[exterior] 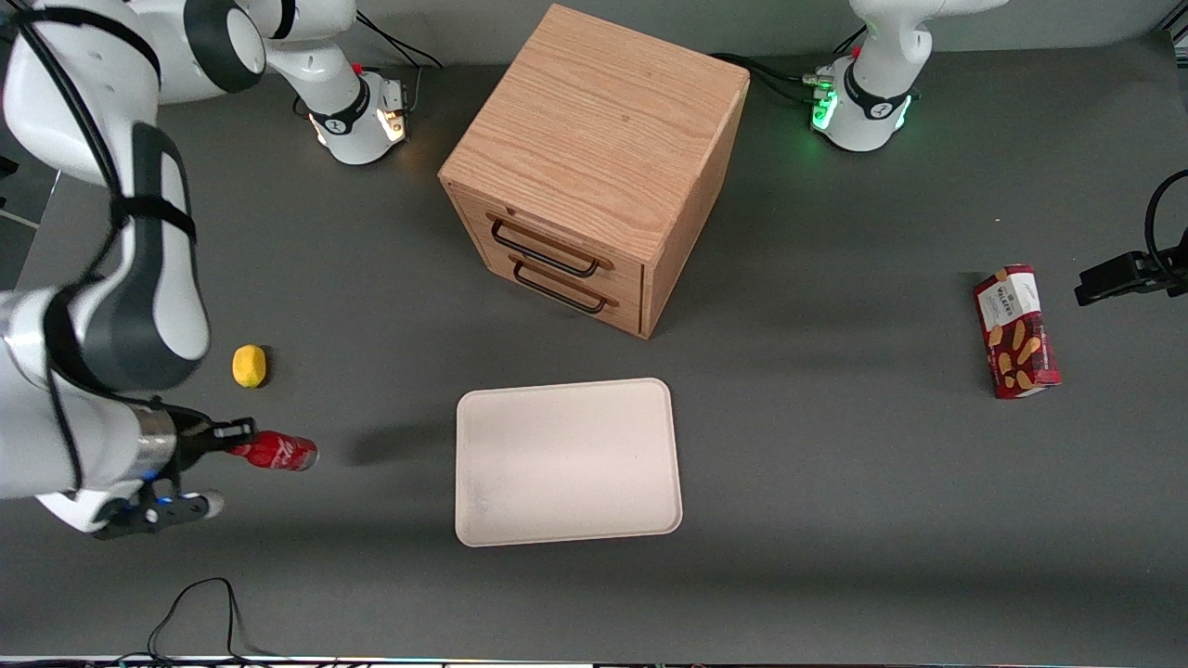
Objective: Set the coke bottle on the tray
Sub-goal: 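Lift the bottle with the right gripper, then carry the bottle over the white tray with the right gripper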
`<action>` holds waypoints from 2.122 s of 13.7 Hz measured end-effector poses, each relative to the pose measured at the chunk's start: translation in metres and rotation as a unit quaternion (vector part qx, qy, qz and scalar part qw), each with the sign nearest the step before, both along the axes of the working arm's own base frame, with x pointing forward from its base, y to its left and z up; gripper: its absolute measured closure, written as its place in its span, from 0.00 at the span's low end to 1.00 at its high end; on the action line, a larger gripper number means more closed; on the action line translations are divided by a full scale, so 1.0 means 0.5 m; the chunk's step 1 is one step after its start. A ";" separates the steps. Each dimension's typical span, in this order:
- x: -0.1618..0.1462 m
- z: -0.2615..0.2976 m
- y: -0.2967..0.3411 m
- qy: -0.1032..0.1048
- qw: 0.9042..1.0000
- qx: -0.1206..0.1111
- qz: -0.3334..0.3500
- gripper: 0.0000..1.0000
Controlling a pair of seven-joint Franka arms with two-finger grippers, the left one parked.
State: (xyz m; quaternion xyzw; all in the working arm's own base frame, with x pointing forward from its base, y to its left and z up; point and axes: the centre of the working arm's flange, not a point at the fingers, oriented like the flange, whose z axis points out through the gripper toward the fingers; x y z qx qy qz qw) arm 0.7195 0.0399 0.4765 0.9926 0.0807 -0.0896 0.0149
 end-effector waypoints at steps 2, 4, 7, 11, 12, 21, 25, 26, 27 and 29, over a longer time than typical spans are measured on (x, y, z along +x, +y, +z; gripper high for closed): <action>-0.041 0.096 -0.006 -0.003 1.000 -0.003 -0.007 0.69; -0.079 0.175 -0.010 -0.010 1.000 -0.005 -0.018 0.69; -0.118 0.239 -0.011 -0.012 1.000 -0.007 -0.026 0.69; -0.112 0.216 0.002 -0.004 0.999 -0.011 -0.048 0.69; -0.104 0.200 0.007 -0.004 0.999 -0.010 -0.049 0.69; -0.021 -0.001 0.284 -0.043 0.990 0.021 -0.133 0.69; -0.005 -0.117 0.408 -0.058 0.988 0.032 -0.141 0.69; 0.000 -0.139 0.423 -0.062 0.987 0.035 -0.142 0.69; 0.005 -0.157 0.433 -0.067 0.987 0.039 -0.143 0.69; 0.013 -0.189 0.450 -0.075 0.986 0.046 -0.143 0.69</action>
